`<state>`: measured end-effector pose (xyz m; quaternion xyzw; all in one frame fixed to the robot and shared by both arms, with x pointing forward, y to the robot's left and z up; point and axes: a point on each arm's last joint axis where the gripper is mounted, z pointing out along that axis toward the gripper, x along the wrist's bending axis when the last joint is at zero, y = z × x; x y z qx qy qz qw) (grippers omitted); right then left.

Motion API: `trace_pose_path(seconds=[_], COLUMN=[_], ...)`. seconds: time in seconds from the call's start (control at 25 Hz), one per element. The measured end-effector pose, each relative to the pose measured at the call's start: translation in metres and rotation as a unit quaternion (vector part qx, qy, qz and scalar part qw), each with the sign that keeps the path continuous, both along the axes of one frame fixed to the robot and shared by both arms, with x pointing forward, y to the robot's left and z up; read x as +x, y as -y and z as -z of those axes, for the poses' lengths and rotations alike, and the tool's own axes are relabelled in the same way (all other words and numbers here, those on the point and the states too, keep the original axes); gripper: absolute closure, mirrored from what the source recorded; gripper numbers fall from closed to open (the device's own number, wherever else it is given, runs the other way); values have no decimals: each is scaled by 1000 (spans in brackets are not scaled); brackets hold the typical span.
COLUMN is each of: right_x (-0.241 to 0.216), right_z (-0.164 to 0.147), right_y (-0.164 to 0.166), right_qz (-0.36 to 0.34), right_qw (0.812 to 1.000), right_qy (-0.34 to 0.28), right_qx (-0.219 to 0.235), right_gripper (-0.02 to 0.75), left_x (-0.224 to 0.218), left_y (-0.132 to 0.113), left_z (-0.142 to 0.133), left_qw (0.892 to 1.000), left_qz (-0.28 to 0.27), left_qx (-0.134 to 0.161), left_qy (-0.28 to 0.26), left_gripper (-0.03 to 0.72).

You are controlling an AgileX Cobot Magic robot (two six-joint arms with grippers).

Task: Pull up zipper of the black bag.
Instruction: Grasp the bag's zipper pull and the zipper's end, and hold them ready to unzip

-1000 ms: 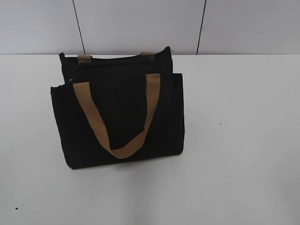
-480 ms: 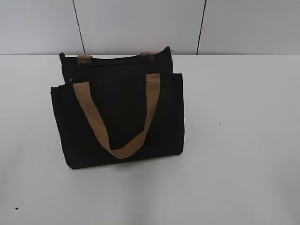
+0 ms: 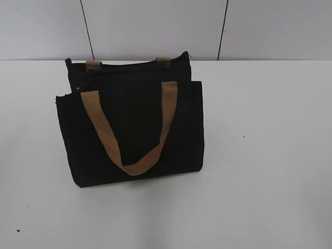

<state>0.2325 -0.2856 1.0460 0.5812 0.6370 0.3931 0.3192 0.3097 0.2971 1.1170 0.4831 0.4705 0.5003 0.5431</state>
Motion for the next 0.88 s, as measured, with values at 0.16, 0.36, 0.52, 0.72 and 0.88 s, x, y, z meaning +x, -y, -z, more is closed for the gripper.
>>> trace_pose_path(seconds=[0.16, 0.36, 0.52, 0.72, 0.88], right_x=[0, 0, 0, 0, 0], right_z=[0, 0, 0, 0, 0], right_y=[0, 0, 0, 0, 0], right_qz=[0, 0, 0, 0, 0], right_qw=[1000, 1000, 1000, 1000, 1000], right_qy=[0, 0, 0, 0, 0], right_qx=[0, 0, 0, 0, 0], right_gripper=[253, 253, 253, 253, 253], left_x=[40, 78, 110, 135, 144], left_y=[-2, -3, 7, 34, 48], left_z=[21, 69, 95, 126, 163], left_qw=[1000, 998, 997, 982, 956], left_qz=[-20, -30, 18, 167, 250], left_qx=[-4, 7, 11, 25, 38], left_qy=[17, -46, -77, -85, -147], left_gripper=[326, 336, 344, 346, 346])
